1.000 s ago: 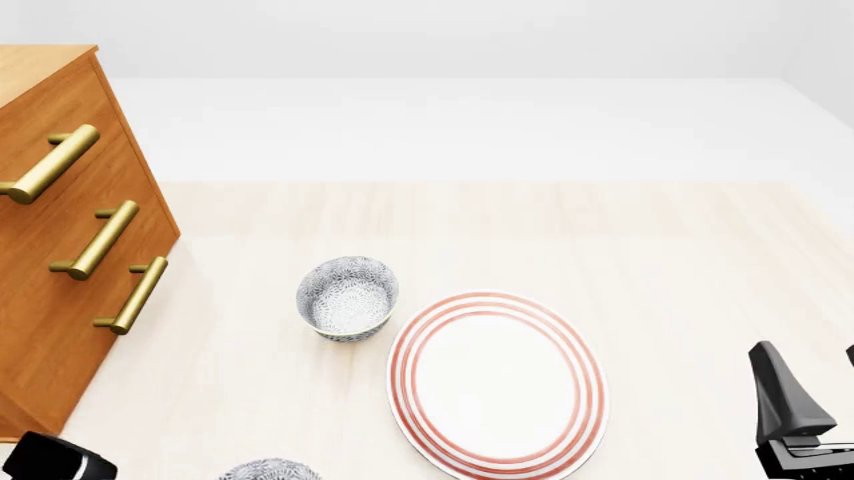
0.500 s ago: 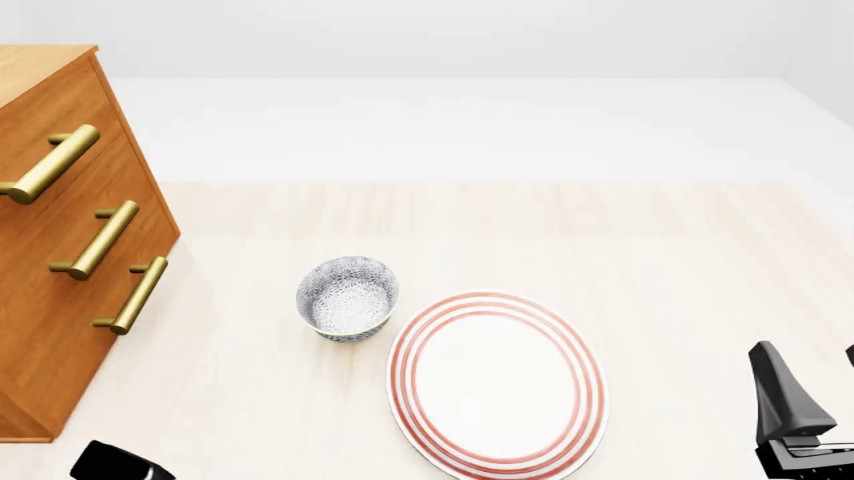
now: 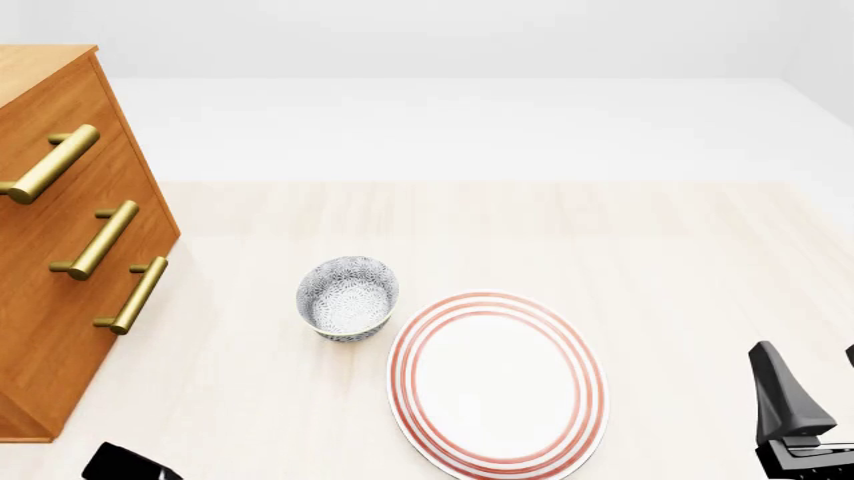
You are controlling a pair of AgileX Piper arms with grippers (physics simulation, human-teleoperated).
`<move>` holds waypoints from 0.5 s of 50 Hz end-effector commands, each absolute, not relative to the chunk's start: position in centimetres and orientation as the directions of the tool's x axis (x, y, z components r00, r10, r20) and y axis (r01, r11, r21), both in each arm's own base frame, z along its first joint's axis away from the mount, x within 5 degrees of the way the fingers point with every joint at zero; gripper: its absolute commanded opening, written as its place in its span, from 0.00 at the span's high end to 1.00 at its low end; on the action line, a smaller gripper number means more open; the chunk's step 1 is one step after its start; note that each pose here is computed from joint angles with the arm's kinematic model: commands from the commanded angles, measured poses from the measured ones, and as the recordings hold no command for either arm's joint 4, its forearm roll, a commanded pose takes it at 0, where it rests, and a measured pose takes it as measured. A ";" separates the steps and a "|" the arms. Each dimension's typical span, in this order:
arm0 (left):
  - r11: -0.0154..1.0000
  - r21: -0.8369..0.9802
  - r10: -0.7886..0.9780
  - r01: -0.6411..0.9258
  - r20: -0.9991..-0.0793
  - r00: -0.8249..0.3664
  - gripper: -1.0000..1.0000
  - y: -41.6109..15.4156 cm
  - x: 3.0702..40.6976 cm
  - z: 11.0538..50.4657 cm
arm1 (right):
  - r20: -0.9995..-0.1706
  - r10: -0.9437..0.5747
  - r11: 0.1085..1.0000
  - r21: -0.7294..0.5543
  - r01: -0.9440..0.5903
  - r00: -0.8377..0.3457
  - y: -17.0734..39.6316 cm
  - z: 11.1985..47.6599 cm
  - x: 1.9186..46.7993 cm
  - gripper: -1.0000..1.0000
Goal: Stack the bowl in the middle on the bowl at the back.
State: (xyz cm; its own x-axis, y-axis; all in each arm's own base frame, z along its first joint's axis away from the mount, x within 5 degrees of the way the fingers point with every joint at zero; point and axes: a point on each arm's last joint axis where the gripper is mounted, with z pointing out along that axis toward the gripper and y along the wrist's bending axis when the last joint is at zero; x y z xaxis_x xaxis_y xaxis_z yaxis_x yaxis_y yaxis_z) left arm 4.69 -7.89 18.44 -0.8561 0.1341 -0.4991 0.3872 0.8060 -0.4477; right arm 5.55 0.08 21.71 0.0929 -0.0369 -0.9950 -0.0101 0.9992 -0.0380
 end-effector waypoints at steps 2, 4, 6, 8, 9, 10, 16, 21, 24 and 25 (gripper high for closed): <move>0.802 -0.454 0.128 0.388 -0.505 -0.854 0.00 -7.5 4.5 19.3 | -0.995 -0.037 0.999 -0.038 -0.011 0.092 0.1 21.7 5.6 0.00; 0.800 -0.455 0.129 0.391 -0.507 -0.852 0.00 -7.5 4.4 19.5 | -0.995 -0.037 0.999 -0.038 -0.011 0.092 0.1 21.7 5.6 0.00; 0.798 -0.457 0.127 0.393 -0.509 -0.851 0.00 -7.4 4.4 19.8 | -0.995 -0.038 0.999 -0.039 -0.010 0.092 0.1 21.7 5.6 0.00; 0.797 -0.456 0.127 0.395 -0.513 -0.849 0.00 -7.2 4.3 20.2 | -0.995 -0.038 0.999 -0.040 -0.011 0.093 0.1 21.7 5.6 0.00; 0.798 -0.456 0.126 0.395 -0.514 -0.848 0.00 -7.1 4.2 20.3 | -0.995 -0.039 0.999 -0.040 -0.010 0.093 0.1 21.7 5.6 0.00; 0.798 -0.454 0.126 0.395 -0.515 -0.848 0.00 -7.0 4.2 20.4 | -0.995 -0.039 0.999 -0.040 -0.010 0.093 0.1 21.7 5.6 0.00; 0.803 -0.442 0.126 0.399 -0.529 -0.839 0.00 -6.1 3.9 21.4 | -0.995 -0.041 0.999 -0.042 -0.011 0.094 0.1 21.7 5.5 0.00; 0.810 -0.435 0.115 0.394 -0.541 -0.833 0.00 -5.2 3.5 22.2 | -0.995 -0.041 0.999 -0.043 -0.011 0.095 0.1 21.8 5.5 0.00; 0.814 -0.430 0.109 0.391 -0.549 -0.829 0.00 -4.6 3.2 22.7 | -0.995 -0.042 0.999 -0.043 -0.011 0.095 0.1 21.8 5.5 0.00; 0.816 -0.427 0.106 0.389 -0.553 -0.827 0.00 -4.3 3.0 22.9 | -0.995 -0.042 0.999 -0.043 -0.011 0.095 0.1 21.8 5.5 0.00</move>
State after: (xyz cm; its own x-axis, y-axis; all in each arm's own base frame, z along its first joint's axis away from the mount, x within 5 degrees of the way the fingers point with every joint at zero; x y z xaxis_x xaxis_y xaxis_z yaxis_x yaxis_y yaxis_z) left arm 3.86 -5.95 21.49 -0.8386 0.1205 -0.5313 0.3946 0.8067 -0.4399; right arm 5.55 0.08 21.74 0.0939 -0.0403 -0.9948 -0.0109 0.9991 -0.0415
